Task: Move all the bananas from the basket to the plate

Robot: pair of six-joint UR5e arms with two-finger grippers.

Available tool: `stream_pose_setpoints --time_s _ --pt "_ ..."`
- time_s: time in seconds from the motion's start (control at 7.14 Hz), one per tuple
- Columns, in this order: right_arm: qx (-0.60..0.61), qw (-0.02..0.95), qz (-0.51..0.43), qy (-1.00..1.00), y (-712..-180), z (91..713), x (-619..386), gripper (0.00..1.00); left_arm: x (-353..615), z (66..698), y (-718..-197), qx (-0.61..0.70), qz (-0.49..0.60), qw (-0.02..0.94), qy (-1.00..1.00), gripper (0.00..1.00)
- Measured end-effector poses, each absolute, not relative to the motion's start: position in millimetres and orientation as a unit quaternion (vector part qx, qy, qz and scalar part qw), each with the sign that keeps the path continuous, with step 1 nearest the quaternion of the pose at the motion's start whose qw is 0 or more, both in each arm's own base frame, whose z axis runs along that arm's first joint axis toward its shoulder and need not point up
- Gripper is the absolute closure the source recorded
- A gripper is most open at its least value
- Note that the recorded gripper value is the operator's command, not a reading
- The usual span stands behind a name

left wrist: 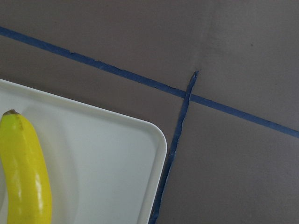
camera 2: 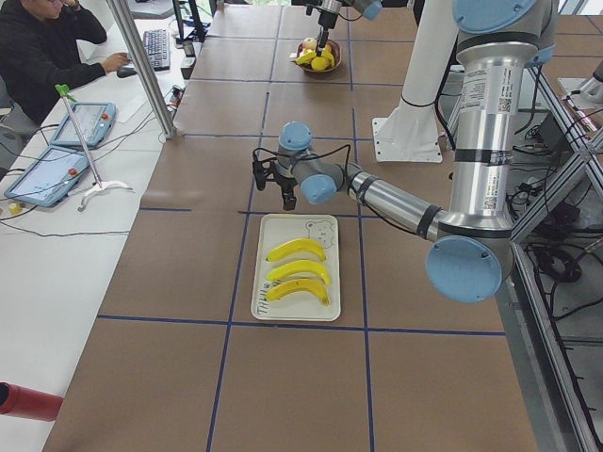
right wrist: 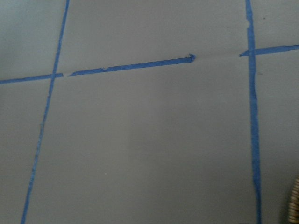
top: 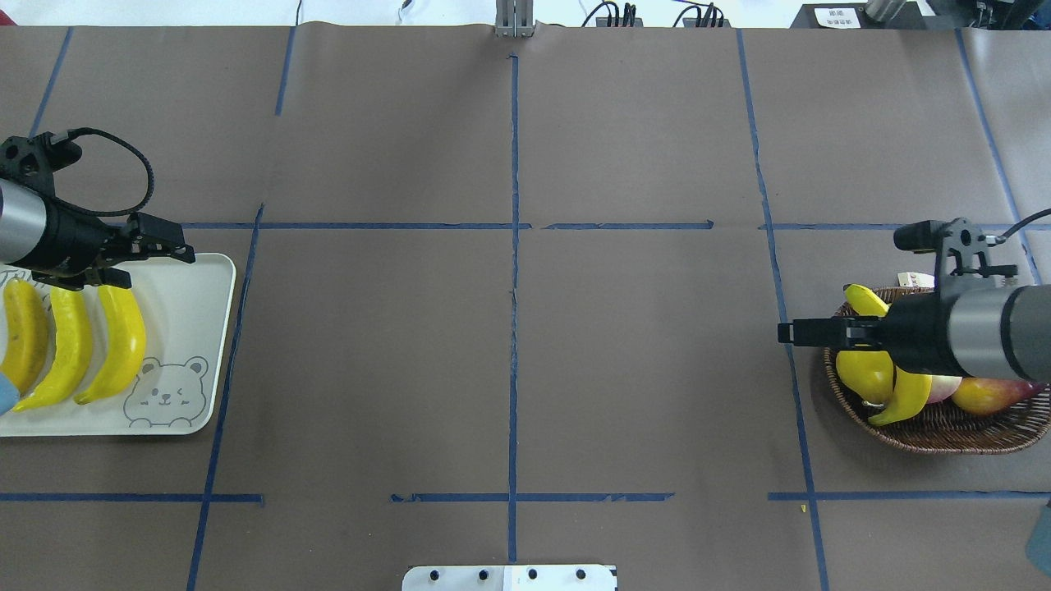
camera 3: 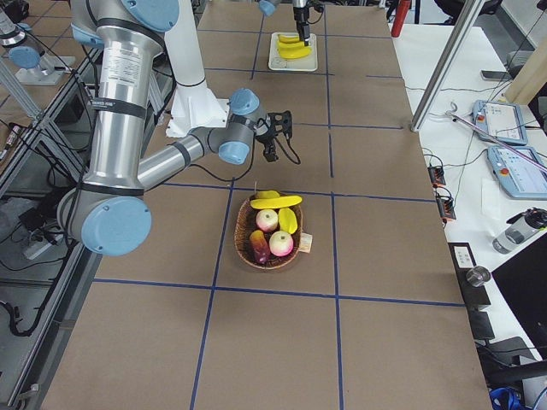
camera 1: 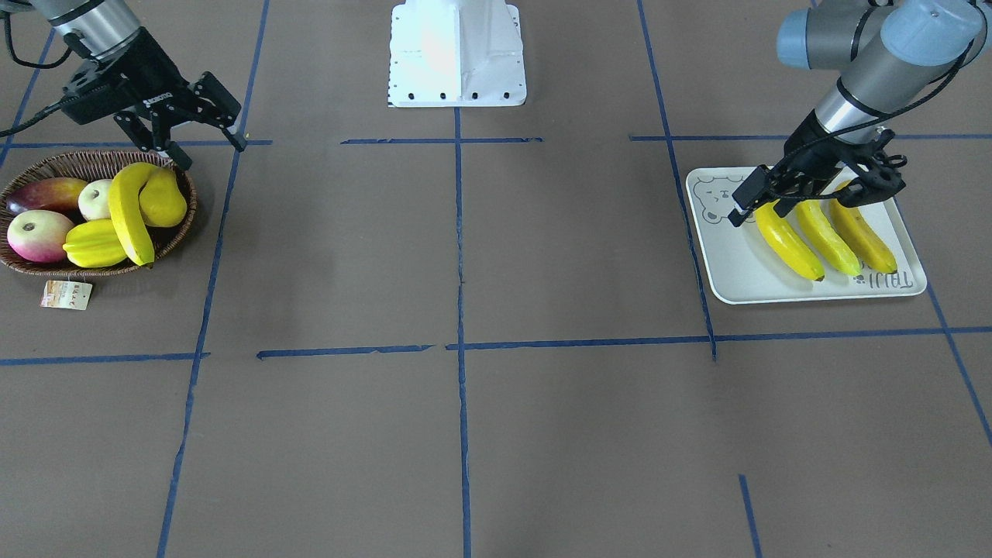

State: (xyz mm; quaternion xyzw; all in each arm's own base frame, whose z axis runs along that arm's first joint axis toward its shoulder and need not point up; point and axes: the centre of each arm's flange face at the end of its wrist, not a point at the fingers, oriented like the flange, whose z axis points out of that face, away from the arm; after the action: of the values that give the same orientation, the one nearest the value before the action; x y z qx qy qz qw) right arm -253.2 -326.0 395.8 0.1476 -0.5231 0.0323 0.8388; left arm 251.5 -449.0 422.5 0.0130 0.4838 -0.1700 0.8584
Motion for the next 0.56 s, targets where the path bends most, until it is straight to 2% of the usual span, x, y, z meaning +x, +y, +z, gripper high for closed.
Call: stream_pose_setpoints --time_s 0.56 --pt "0.126 0.841 0.033 -0.525 -331 491 -191 0.00 256 412 -453 0.014 -0.172 0.854 0.491 0.01"
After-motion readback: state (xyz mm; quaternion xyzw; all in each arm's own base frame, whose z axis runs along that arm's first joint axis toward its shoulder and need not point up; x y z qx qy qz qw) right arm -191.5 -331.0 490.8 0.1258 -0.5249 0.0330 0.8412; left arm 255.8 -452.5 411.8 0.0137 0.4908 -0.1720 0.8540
